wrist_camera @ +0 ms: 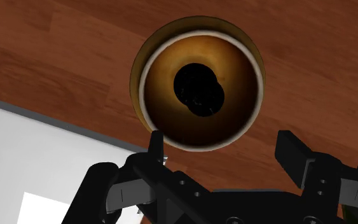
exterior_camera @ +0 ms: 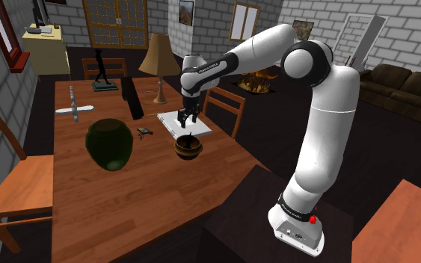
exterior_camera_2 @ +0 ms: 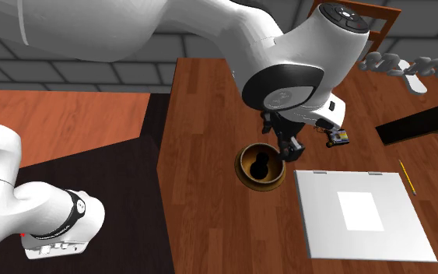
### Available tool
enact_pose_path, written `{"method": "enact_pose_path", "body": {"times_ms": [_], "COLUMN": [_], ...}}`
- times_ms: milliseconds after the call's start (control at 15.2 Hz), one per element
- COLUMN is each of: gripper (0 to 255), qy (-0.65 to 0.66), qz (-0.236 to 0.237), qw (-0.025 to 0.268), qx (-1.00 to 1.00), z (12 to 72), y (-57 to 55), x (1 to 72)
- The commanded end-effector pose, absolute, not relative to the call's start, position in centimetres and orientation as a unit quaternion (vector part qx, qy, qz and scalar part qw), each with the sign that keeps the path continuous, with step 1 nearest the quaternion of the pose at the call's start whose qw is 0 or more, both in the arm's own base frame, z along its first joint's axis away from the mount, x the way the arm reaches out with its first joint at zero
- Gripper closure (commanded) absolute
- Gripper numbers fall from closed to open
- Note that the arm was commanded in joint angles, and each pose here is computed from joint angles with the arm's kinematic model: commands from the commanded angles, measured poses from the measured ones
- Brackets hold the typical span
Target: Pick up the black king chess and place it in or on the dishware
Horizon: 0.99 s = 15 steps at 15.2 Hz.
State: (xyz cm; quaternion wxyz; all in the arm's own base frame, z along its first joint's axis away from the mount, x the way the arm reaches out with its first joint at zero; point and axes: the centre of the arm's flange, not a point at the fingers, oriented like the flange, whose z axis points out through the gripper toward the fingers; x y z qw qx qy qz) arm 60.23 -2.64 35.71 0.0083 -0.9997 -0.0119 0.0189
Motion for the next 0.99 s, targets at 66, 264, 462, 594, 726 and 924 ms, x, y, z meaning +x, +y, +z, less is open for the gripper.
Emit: {"method": "enact_pose_path", "body": {"times_ms": [66, 264, 462, 594, 726, 924], "gripper": [0, 0, 0, 0, 0, 0], "qy": [-0.012, -0.012, -0.012, -0.012, -0.012, -0.012], "qz": [0.019, 0.019, 0.019, 0.019, 0.019, 0.019], "qw": [0.008, 0.008, 0.008, 0.008, 0.008, 0.008], "qx": [-1.0, -1.0, -1.0, -1.0, -1.0, -1.0], "z": [35.7, 38.3, 40.7, 40.7, 40.7, 40.7], "y": [-2.6, -2.7, -2.7, -2.7, -2.7, -2.7], "x": [60.2, 60.3, 60.4, 60.4, 60.4, 60.4]}}
